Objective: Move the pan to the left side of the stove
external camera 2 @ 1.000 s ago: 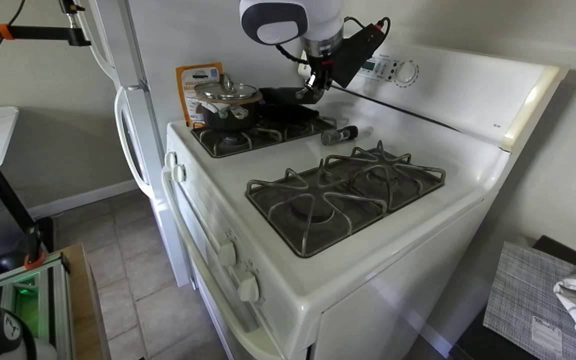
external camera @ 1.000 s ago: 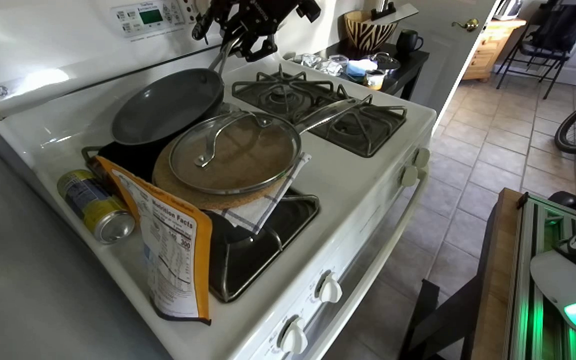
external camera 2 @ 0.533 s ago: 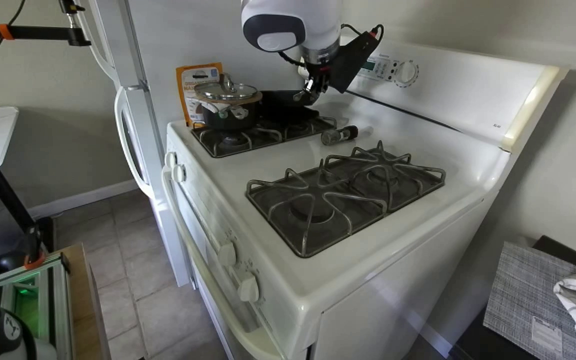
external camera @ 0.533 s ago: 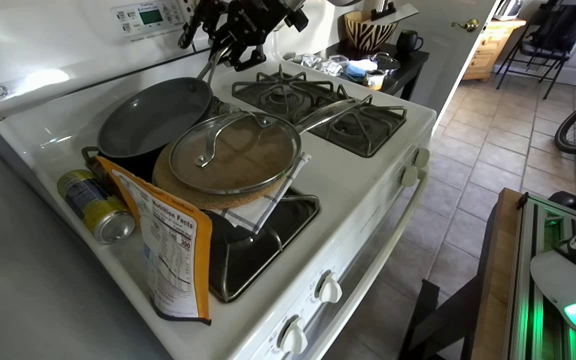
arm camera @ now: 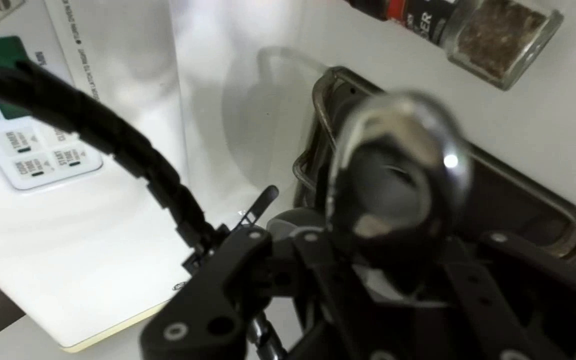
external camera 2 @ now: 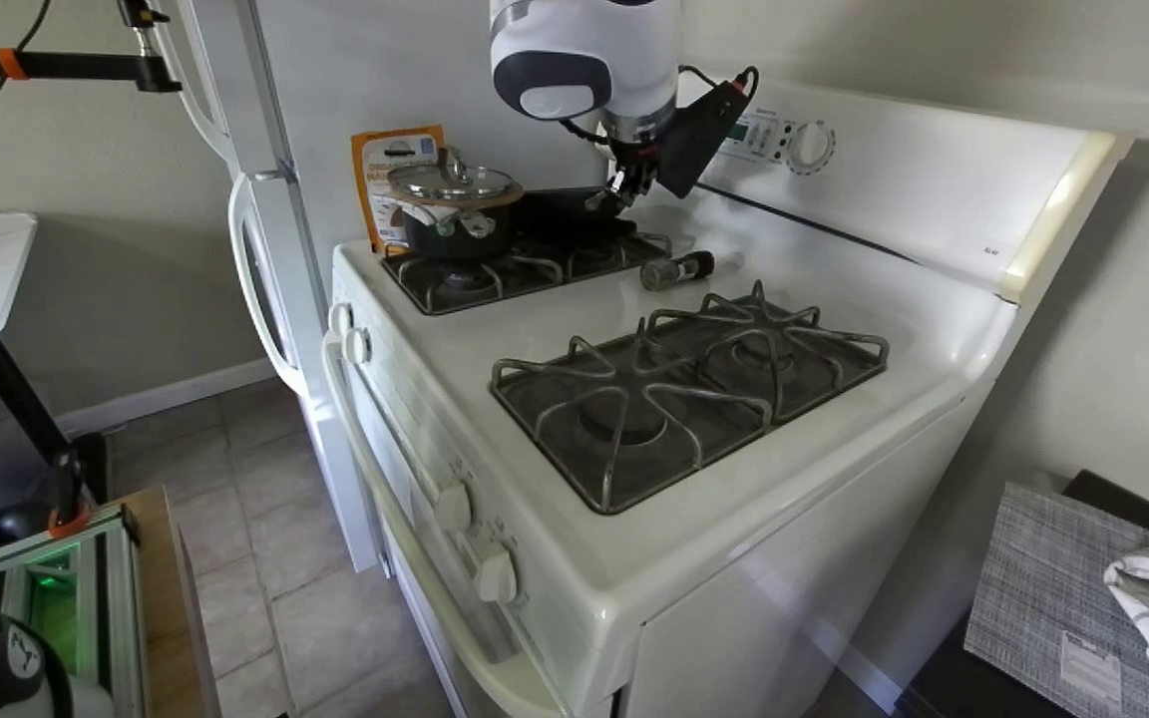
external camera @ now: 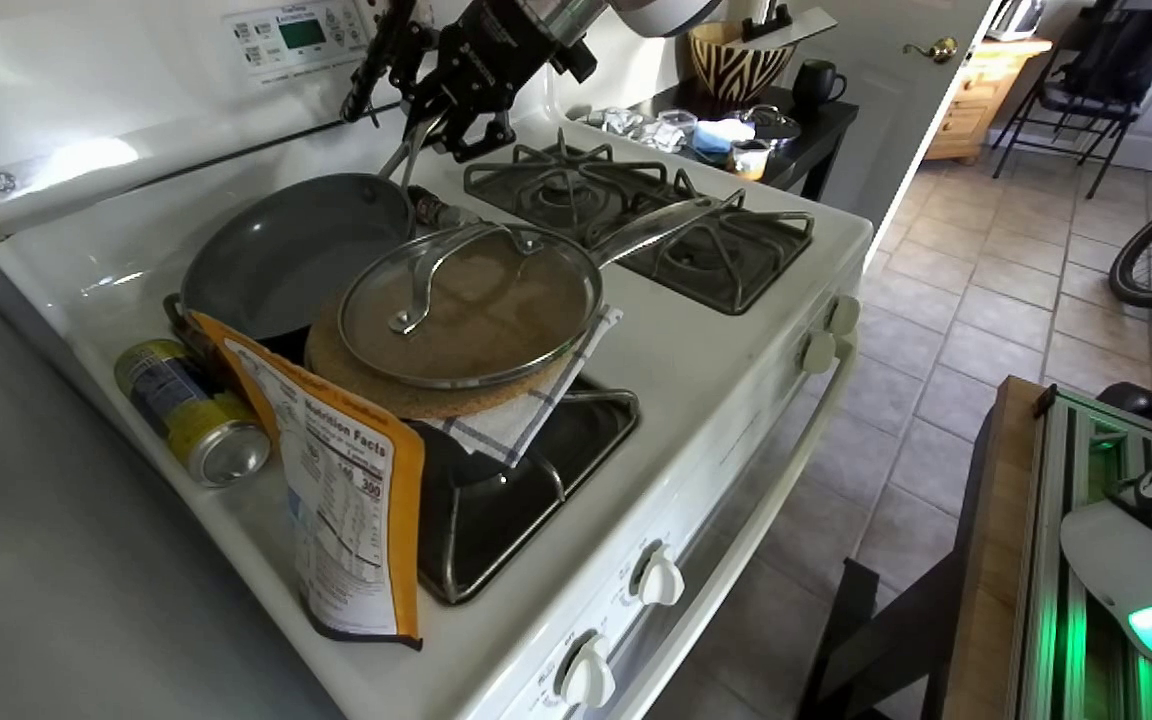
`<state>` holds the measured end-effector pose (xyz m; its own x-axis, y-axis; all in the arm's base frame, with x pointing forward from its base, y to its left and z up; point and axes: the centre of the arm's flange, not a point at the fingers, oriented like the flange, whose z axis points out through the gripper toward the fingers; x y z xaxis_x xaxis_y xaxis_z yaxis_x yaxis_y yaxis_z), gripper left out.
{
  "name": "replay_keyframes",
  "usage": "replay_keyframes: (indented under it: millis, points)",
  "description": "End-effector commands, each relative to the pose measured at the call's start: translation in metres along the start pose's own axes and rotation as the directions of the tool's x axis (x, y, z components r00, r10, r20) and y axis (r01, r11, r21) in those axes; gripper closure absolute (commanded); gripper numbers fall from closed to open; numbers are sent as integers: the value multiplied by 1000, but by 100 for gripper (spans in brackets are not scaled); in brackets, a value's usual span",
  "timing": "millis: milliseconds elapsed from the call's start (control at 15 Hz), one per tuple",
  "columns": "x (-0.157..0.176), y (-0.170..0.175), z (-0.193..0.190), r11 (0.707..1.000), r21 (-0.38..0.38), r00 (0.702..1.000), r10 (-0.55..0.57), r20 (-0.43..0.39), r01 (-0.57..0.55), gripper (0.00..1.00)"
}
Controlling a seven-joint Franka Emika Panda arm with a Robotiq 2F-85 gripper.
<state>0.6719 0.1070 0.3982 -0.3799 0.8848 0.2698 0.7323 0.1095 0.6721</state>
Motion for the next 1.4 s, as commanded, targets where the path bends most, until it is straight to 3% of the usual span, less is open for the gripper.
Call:
replay_keyframes:
  millis: [0,333,400,467,533,800,1000,1067,1267,1333]
  points:
    - [-5,9,12,1000,-16,1000,13,-13,-13,99]
    - [-12,4,30,999,48,1000,22,17,-23,99]
    - [-15,1,34,997,70,999,29,25,-31,70]
    - [-18,-3,37,996,86,999,32,40,-36,69]
    - [-21,-6,38,994,102,997,37,67,-44,62]
    - [-24,-7,34,983,171,986,42,163,-70,31]
    - [-11,2,5,977,199,977,39,209,-82,5]
    - [-5,6,-7,980,186,976,34,216,-76,1]
    - [16,22,-41,987,144,983,45,178,-72,0]
    - [23,25,-53,989,121,978,59,199,-84,0]
